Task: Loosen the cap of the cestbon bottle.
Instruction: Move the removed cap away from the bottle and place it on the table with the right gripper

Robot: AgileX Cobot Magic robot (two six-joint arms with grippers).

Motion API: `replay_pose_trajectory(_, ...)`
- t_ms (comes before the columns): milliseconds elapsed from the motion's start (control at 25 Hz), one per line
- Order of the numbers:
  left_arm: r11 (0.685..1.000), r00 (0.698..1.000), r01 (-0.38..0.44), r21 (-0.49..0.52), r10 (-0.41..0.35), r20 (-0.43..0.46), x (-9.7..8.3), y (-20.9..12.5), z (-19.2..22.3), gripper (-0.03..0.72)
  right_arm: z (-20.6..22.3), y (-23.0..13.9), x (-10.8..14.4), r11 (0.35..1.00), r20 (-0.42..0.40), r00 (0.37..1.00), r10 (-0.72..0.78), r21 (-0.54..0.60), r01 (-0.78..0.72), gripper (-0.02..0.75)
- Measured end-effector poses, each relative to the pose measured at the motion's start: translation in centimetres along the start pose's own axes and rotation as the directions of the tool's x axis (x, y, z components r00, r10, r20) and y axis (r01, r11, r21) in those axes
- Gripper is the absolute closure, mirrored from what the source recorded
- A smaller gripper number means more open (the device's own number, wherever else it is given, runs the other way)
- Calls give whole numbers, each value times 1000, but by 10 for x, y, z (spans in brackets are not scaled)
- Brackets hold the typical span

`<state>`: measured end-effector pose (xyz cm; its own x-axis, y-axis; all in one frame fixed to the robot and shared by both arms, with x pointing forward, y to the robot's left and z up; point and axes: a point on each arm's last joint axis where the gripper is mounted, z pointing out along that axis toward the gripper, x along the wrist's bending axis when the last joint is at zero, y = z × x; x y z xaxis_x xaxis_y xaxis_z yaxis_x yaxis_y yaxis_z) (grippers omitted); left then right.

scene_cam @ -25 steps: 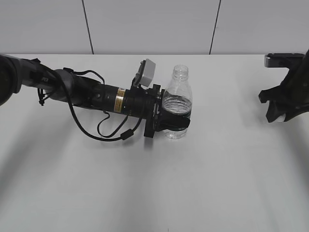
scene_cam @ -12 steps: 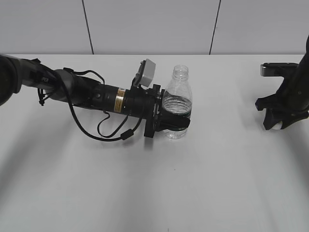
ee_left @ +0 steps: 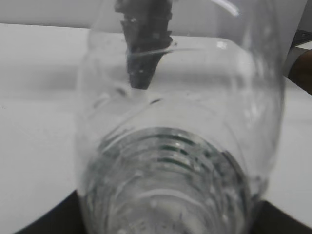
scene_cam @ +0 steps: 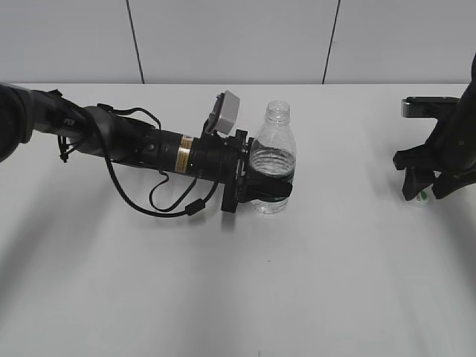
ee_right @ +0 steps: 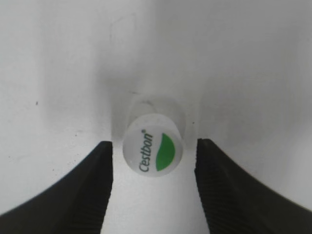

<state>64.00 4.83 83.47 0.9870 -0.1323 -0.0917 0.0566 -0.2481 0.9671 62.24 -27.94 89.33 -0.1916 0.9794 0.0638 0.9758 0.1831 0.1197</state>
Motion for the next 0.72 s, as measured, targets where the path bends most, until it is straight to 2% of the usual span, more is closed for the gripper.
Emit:
replay_pose_trajectory(160, 1000, 1000, 0, 0, 0, 0, 0, 0, 0, 332, 0, 0, 0, 1000, 0, 1000, 4, 0, -4, 285)
replay_pose_trajectory(440, 1000, 1000, 0, 0, 0, 0, 0, 0, 0, 327, -14, 11, 0, 1000, -4, 1000, 20, -6, -20, 280)
replay_pose_trajectory(720, 999, 1000, -4, 42, 4, -4, 0, -6, 0, 196, -40, 18, 1, 997, 4, 1000, 17, -73, -17, 279)
